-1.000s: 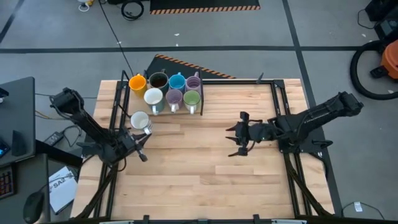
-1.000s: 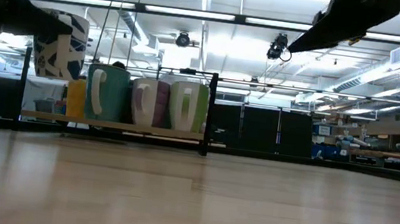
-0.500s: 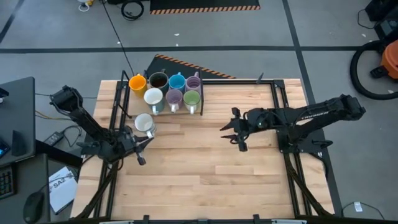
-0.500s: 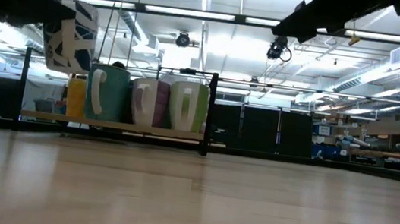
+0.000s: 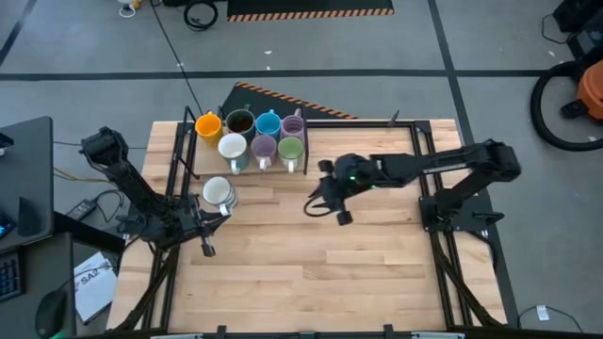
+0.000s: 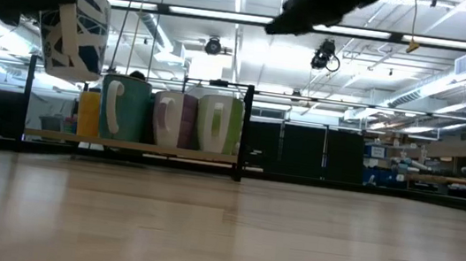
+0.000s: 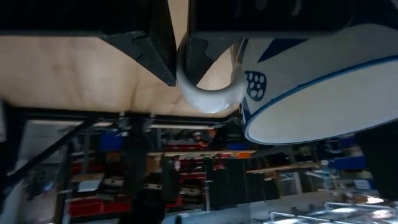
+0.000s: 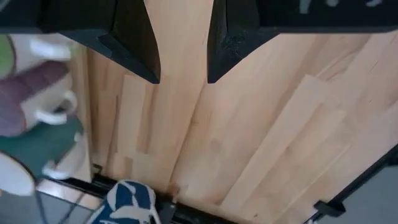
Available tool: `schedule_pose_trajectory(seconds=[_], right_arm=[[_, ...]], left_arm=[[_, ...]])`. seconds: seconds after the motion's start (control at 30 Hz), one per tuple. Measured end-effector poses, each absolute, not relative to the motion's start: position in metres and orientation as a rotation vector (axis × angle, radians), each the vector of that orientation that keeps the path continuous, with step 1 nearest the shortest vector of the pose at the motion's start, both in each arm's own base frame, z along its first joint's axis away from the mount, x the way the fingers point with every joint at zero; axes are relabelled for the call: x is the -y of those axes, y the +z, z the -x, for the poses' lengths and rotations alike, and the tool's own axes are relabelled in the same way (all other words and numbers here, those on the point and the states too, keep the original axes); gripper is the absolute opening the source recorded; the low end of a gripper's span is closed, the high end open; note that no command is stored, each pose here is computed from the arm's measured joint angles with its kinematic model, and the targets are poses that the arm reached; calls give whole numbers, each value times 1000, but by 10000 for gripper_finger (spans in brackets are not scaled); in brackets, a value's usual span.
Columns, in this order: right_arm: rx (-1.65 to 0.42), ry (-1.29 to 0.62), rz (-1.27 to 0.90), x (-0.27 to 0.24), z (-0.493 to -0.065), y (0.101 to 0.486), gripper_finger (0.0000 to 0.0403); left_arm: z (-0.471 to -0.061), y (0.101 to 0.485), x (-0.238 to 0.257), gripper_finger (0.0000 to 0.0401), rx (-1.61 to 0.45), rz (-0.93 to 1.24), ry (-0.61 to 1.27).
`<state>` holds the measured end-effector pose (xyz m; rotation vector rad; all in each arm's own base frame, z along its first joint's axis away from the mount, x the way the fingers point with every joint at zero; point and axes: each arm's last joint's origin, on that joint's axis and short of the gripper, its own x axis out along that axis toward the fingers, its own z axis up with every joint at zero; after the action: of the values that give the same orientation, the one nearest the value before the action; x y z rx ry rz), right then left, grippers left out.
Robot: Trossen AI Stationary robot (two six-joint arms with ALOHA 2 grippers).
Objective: Place coffee mugs
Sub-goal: Put the blue patterned mug on the shelf
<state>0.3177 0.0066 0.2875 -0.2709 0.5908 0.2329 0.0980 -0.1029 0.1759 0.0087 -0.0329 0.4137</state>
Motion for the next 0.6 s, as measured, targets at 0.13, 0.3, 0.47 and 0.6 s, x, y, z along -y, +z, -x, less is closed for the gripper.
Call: schedule_pose_trajectory(seconds=[0.13, 0.3, 0.47, 0.6], right_arm=[[-594, 265, 329, -7, -343, 298, 137], [-589, 367, 344, -10, -369, 306, 138], [-588, 414, 387, -10, -392, 308, 138], [-581, 437, 402, -6, -407, 312, 137]], left_arm=[[-95, 176, 106, 22, 43, 30, 373], [-92, 176, 110, 22, 57, 75, 306], [-91, 176, 111, 22, 56, 75, 291], [-90, 176, 113, 22, 58, 75, 267]])
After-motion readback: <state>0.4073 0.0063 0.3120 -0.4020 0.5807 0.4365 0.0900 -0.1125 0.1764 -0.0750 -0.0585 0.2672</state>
